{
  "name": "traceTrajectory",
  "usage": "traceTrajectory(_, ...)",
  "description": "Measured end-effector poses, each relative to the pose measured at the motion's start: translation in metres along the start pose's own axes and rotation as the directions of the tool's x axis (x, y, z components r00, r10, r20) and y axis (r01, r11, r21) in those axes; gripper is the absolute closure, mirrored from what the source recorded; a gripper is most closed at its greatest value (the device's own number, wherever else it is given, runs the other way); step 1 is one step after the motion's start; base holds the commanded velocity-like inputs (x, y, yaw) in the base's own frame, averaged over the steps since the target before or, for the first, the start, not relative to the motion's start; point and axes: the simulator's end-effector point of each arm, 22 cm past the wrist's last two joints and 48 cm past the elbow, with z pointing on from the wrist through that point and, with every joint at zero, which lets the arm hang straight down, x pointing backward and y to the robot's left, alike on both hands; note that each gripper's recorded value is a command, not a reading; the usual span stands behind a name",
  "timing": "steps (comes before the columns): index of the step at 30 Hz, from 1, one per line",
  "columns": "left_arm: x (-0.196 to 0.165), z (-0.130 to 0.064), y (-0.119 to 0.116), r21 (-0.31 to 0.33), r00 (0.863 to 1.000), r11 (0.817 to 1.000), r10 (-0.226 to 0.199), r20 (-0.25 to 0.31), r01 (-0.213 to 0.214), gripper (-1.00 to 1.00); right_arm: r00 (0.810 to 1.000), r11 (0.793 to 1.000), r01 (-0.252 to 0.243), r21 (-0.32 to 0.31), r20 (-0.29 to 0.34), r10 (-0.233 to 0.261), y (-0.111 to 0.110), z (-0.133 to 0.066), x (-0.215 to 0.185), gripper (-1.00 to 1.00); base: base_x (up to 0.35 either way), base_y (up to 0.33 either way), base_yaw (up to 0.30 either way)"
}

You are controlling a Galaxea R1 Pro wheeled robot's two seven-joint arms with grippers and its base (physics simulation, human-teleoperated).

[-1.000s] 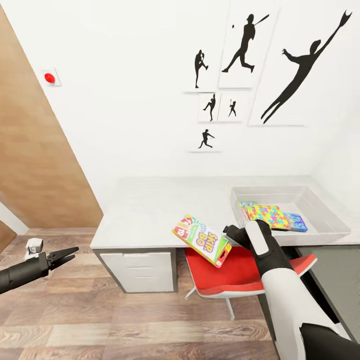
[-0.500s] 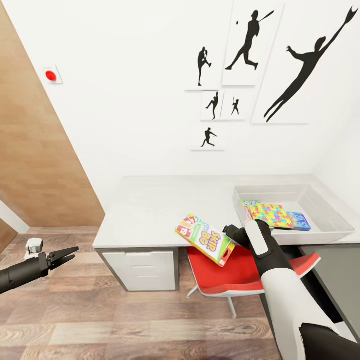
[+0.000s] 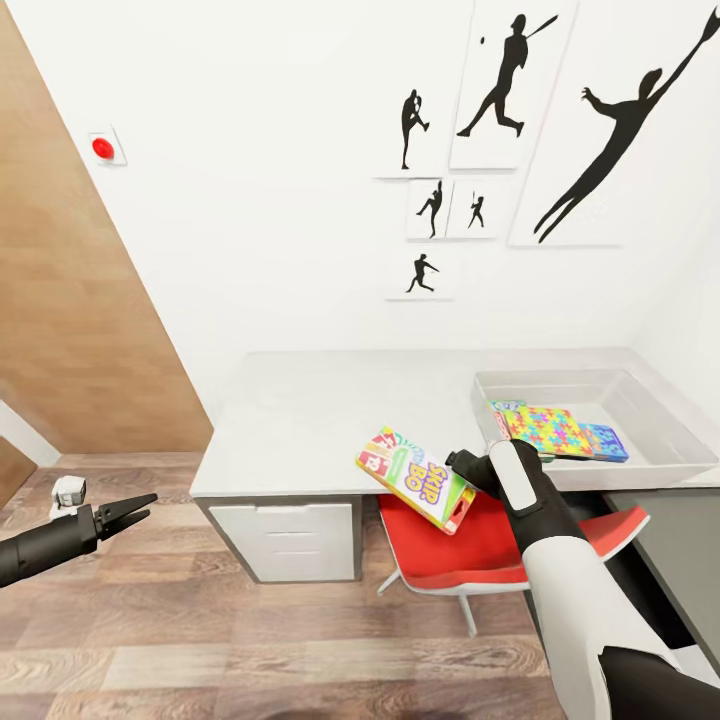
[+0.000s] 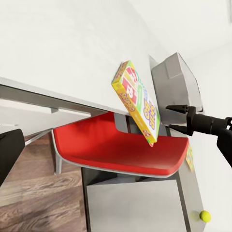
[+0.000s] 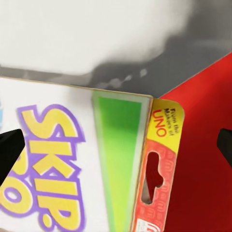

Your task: Put all the toys in the child's room - the three board games (two on the bed and one on the table), the two jigsaw puzzles on the table, and the tennis ball on the table - inside the toy box on the table in the child's room.

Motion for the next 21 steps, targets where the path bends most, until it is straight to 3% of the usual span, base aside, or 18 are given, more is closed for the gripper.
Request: traceTrajectory(21,0.004,0.003,0.008,-0.009,1.0,1.0,-0.014,-0.011,0.014,-1.0,1.0,1.0,0.0,0.014,-0.027,0.0,-0.005,0.012,0.011,-1.0,0.0,0.051,0.0)
